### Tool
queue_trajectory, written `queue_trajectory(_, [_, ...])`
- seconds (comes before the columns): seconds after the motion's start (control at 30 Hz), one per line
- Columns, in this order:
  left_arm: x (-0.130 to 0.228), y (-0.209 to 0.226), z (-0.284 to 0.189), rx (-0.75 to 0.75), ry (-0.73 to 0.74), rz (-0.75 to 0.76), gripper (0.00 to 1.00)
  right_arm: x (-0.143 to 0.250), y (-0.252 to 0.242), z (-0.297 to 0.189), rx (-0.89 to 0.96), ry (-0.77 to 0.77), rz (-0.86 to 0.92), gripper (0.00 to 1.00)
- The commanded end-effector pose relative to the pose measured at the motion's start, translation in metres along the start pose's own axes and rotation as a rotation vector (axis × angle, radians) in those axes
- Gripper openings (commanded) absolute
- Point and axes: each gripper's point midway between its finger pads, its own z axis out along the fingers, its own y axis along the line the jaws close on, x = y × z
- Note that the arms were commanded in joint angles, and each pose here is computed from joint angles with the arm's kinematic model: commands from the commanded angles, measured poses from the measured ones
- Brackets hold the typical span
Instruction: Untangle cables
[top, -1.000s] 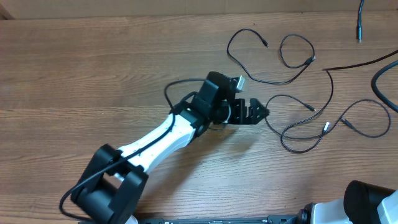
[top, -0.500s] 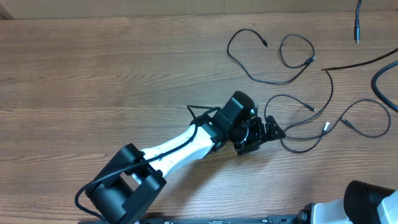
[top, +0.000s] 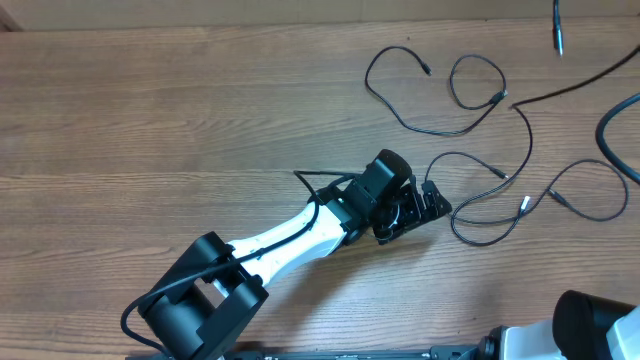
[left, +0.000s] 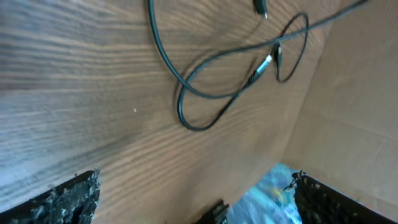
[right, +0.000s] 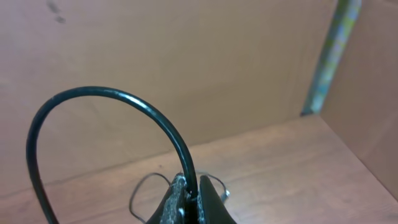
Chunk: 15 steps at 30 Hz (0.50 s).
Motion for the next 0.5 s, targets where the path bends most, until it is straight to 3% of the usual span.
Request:
queue_trajectory(0.0, [-0.011,0.010,0.008,-0.039,-0.062,0.004,1.00,-0.019,0.014,-0.040,-0.058,-0.108,-0.021,0.04])
queue_trajectory(0.47, [0.003,0.004,0.062,0.075,0.035,-0.054,1.00,-0.020,0.025,-0.078,-0.106,-0.154,-0.030,0.04])
